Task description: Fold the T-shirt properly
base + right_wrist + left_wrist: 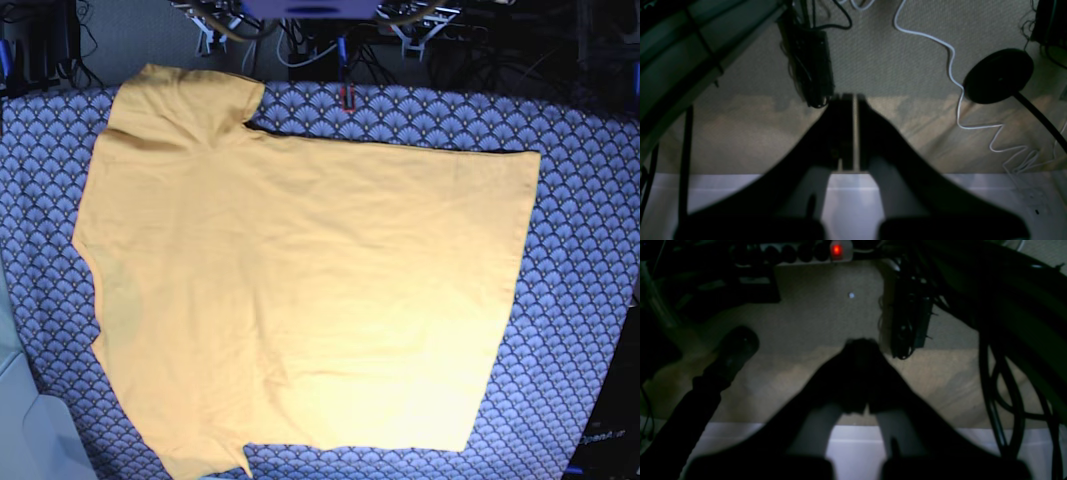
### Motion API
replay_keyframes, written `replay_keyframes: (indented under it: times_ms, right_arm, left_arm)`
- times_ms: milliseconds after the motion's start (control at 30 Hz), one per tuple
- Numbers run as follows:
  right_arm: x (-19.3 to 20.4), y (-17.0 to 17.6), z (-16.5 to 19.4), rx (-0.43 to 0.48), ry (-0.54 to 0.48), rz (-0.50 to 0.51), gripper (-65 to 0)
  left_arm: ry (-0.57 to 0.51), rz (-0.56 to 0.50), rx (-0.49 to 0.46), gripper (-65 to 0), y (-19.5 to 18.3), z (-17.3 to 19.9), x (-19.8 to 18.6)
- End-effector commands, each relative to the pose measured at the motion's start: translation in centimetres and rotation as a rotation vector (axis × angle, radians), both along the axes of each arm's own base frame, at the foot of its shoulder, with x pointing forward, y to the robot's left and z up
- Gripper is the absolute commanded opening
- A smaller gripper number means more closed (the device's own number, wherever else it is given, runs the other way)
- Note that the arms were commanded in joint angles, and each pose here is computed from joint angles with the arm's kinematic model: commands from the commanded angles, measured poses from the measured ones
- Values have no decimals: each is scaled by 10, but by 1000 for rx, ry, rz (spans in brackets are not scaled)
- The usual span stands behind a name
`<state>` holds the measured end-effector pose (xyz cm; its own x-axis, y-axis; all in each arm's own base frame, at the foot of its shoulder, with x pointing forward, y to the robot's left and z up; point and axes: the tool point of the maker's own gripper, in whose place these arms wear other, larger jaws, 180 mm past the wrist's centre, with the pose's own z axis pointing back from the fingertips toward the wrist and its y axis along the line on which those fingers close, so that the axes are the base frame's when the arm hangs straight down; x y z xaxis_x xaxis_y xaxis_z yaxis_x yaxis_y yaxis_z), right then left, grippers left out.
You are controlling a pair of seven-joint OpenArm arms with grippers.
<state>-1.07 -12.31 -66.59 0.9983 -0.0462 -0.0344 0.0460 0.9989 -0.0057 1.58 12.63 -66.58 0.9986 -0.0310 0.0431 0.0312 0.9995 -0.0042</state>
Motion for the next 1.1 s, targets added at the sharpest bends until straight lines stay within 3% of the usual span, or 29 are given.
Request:
replay_keyframes:
  times_ms: [0, 300, 400, 900, 1067]
  right_arm:
    - [-2, 1, 0, 8, 4, -1, -650]
    - [-12, -4, 0, 0, 17, -6, -650]
    - [-20, -5, 1, -5, -31, -7, -650]
    - [-125, -11, 50, -33, -366, 17, -650]
    - [-143, -24, 90, -56, -559, 40, -650]
  left_arm:
    - [9, -5, 0, -646, 0, 0, -3]
    - [4, -5, 0, -649, 1, 0, -3]
    - [1, -6, 3, -650, 8, 0, -15]
    - [-258, -15, 5, -650, 27, 28, -97]
    - [-353, 69, -116, -650, 18, 49, -121]
